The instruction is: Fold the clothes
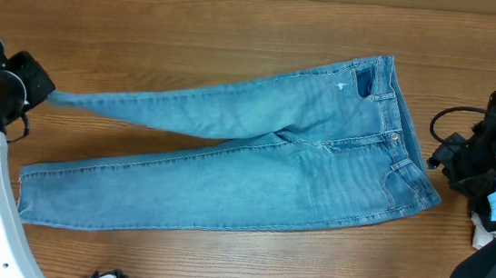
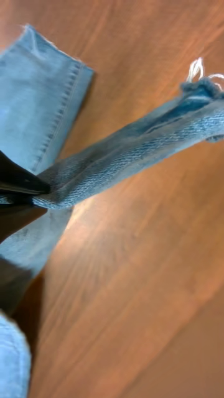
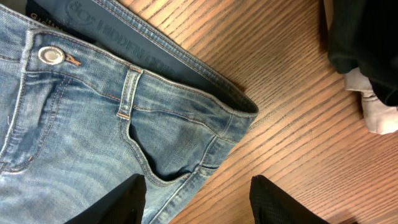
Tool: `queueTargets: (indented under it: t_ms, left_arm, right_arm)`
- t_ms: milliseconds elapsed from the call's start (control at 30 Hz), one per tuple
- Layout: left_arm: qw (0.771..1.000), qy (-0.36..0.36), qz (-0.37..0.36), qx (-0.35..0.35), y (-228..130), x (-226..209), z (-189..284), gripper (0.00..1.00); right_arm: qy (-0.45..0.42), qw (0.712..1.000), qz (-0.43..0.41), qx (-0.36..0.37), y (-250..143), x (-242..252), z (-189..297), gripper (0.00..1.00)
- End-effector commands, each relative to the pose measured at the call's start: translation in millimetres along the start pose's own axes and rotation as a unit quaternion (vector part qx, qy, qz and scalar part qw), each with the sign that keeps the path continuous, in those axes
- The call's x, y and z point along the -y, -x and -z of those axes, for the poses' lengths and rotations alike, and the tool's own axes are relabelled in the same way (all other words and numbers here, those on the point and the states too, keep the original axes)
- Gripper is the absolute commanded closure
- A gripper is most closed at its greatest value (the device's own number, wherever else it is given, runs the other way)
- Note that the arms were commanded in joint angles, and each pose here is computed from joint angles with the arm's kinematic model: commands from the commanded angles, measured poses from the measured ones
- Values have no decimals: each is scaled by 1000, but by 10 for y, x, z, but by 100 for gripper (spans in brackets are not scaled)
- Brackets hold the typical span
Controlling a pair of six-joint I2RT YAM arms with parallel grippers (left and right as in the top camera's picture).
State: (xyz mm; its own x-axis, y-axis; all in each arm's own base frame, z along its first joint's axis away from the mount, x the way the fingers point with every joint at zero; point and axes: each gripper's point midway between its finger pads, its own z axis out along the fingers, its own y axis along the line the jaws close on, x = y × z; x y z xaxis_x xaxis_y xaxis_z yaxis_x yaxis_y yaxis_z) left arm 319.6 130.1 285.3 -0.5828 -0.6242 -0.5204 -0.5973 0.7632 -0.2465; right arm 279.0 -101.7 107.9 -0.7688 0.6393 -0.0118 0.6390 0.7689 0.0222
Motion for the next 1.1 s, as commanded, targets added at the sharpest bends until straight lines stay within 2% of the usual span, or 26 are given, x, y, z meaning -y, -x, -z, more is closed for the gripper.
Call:
queueTargets:
  t_ms: [0,167,200,267,333,400,467,567,633,700,800,867,933,1067]
  left_arm:
    - [999,38,-6,-26,-48,-138,-145,93]
    - [996,82,-1,-35,78,-268,-564,93]
    - [995,100,9,-10,264,-312,-811,96]
    - [989,138,34,46,627,-450,-1285,91]
    - [996,61,54,-33,484,-362,-1911,0]
    - [992,59,56,-99,200,-421,-2211,0]
    - [986,90,29,-135,12,-555,-2286,0]
    - [974,154,15,-168,-156,-786,-2152,0]
    - [949,227,54,-214,-397,-1086,-1935,0]
    - [940,242,70,-229,-477,-1177,-1875,0]
    - [952,209,75,-209,-396,-1084,-2009,0]
    - [971,115,57,-201,-367,-811,-2240,1]
    - [976,56,65,-198,-421,-641,-2396,2]
    - [975,37,94,-198,-616,-635,-2591,8]
  right_arm:
    - [8,1000,0,9,28,-18,69,42]
    - [8,1000,0,9,29,-16,69,42]
    - [8,1000,0,9,29,-16,69,42]
    - [7,1000,0,8,22,-14,69,42]
    - [5,1000,0,2,-8,-4,68,42]
    - [4,1000,0,-2,-24,2,68,42]
    - [4,1000,0,-1,-23,1,68,43]
    - [4,1000,0,0,-16,0,68,43]
    - [5,1000,0,3,-3,-4,68,43]
    - [6,1000,0,6,12,-8,68,42]
    - [5,1000,0,6,11,-4,68,42]
    - [5,1000,0,5,10,-3,68,43]
    - [4,1000,0,5,8,-2,68,42]
    - [4,1000,0,5,6,-1,68,42]
